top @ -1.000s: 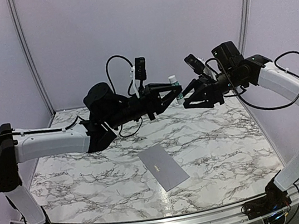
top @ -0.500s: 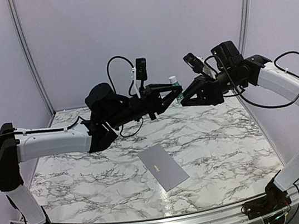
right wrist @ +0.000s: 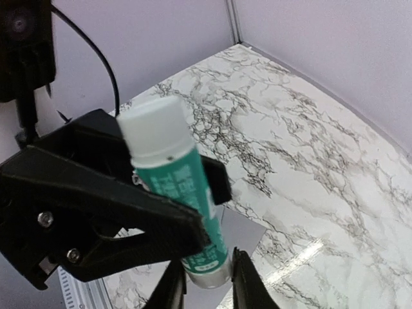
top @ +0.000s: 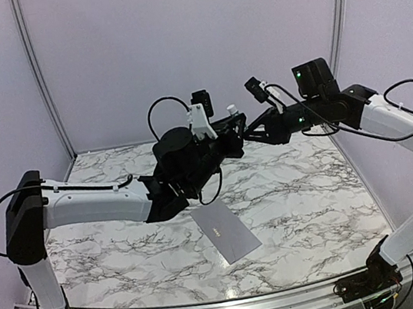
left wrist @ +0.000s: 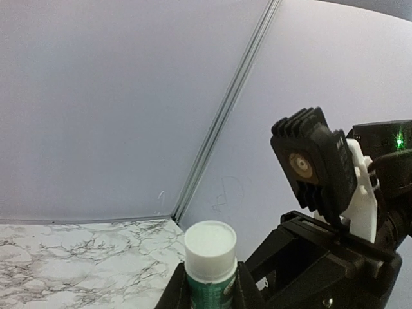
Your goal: Place the letter into the envelope and seal it
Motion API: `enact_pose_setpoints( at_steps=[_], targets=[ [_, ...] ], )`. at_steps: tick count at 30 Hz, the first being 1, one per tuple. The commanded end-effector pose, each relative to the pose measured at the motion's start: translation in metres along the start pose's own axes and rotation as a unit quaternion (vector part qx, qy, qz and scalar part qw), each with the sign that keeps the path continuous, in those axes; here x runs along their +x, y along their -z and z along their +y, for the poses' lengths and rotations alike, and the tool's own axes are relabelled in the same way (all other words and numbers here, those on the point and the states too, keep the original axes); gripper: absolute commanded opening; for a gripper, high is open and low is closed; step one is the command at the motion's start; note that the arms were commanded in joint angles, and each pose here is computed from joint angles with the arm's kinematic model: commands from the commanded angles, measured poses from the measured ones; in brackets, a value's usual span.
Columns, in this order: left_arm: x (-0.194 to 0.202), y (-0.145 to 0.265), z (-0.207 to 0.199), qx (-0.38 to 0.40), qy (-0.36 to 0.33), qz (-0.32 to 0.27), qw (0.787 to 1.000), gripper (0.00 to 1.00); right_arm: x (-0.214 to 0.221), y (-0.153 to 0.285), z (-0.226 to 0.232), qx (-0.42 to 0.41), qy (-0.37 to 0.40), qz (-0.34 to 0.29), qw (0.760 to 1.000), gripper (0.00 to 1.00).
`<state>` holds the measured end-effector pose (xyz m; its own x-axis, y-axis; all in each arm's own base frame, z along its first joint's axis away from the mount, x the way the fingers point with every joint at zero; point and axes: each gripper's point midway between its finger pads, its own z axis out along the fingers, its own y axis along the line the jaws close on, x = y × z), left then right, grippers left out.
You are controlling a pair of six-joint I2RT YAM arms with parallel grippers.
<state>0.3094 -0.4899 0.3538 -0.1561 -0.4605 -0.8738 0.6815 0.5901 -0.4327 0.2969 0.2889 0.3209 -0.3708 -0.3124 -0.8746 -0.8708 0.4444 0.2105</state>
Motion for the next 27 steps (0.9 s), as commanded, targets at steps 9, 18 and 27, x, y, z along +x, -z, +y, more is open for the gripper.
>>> enact_pose_setpoints(
  at_steps=[9, 18, 27],
  targets=[
    [-0.014, 0.042, -0.006, 0.108, -0.091, 0.049, 0.989, 0.07, -0.013, 0.047, -0.010, -0.029, 0.035, -0.030, 0.998, 0.47],
    [0.006, 0.072, -0.047, 0.262, -0.088, 0.141, 0.951, 0.03, -0.045, 0.067, 0.052, -0.214, 0.084, -0.095, 0.969, 0.51],
    [0.015, 0.077, -0.059, 0.295, -0.059, 0.170, 0.938, 0.01, -0.050, 0.052, 0.079, -0.289, 0.079, -0.093, 0.949, 0.54]
  ],
)
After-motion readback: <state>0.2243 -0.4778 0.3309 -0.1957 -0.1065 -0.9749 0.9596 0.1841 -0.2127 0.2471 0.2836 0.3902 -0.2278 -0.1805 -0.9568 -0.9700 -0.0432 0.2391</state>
